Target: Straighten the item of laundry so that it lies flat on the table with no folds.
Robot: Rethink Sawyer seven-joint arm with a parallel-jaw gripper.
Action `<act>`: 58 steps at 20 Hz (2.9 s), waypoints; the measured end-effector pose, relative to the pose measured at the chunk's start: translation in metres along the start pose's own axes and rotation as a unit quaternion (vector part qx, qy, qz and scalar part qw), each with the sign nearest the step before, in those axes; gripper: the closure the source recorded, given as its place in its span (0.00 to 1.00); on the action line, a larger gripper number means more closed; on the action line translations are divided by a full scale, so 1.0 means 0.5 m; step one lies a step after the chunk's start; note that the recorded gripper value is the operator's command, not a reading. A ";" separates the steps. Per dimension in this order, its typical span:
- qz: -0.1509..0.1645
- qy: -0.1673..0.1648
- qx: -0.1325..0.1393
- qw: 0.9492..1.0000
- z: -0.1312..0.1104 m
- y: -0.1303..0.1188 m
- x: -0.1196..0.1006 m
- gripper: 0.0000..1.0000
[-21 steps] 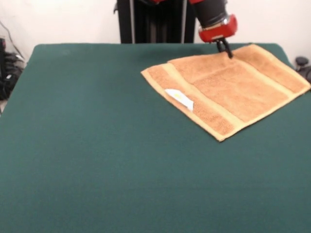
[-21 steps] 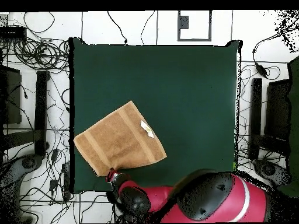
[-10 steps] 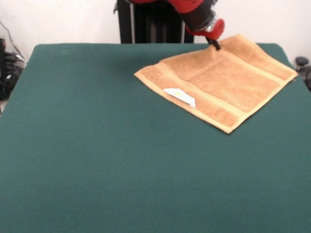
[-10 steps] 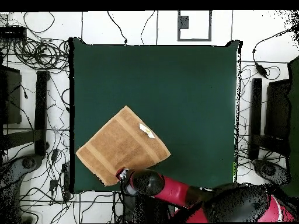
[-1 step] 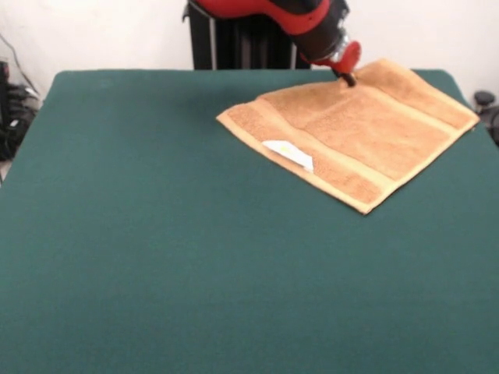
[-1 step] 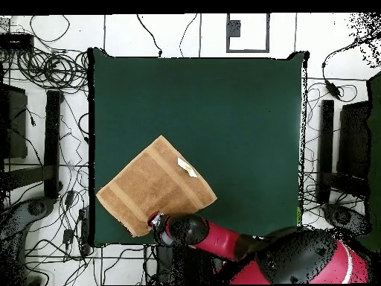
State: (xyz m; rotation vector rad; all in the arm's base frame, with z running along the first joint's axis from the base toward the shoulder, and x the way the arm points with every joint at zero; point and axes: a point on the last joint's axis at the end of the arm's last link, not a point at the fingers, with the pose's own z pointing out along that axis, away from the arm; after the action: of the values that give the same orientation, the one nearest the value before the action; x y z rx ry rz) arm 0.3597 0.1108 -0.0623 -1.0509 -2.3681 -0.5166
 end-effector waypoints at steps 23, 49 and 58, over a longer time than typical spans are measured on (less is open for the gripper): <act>-0.155 -0.037 0.084 0.984 0.019 0.037 0.023 1.00; -0.332 -0.294 -0.063 0.894 0.055 -0.083 0.136 1.00; -0.327 -0.499 -0.244 0.765 0.088 -0.048 0.037 1.00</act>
State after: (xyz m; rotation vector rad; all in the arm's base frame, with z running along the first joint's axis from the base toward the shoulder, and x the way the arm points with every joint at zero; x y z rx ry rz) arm 0.3182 0.1290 -0.0907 -0.7172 -3.7527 -1.0605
